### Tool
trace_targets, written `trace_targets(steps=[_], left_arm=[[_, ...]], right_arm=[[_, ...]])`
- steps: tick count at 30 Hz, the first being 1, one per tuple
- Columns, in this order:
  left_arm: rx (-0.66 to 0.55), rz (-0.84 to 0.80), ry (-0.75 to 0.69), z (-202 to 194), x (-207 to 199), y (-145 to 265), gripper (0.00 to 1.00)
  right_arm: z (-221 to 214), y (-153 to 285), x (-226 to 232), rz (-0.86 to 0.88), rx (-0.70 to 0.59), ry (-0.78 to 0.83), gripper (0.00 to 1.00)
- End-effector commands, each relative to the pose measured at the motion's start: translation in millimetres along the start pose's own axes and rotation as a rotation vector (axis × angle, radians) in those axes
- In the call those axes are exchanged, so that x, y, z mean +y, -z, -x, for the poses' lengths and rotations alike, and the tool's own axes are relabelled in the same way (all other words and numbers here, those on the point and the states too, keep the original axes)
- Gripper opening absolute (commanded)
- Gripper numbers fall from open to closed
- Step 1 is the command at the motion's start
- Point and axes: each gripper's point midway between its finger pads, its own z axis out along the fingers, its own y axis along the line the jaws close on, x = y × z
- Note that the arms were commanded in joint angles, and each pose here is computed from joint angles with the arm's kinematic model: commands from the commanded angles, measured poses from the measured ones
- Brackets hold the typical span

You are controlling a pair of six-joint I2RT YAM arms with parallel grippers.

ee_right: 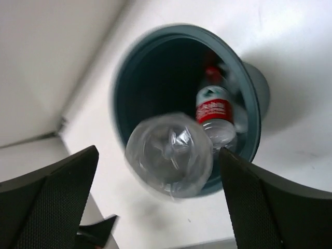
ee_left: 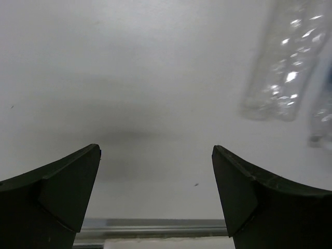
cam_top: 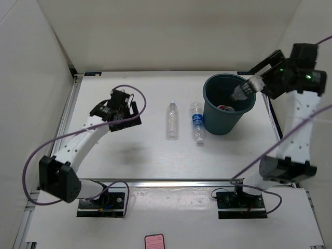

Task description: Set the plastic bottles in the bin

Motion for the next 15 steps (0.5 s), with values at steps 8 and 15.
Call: trace_targets(steps=[8, 15], left_arm=[[0.075, -0.303, 0.007, 58.5, -121.6, -16.2, 1.0], [0.178, -0.34, -0.122, 37.4, -184.0, -53.8, 1.0]], right_arm=[[-22.5, -27.3, -25.7, -0.096, 0.041, 0.054, 1.0], [-17.9, -26.4, -38.0, -0.069, 0.063, 0.032, 1.0]])
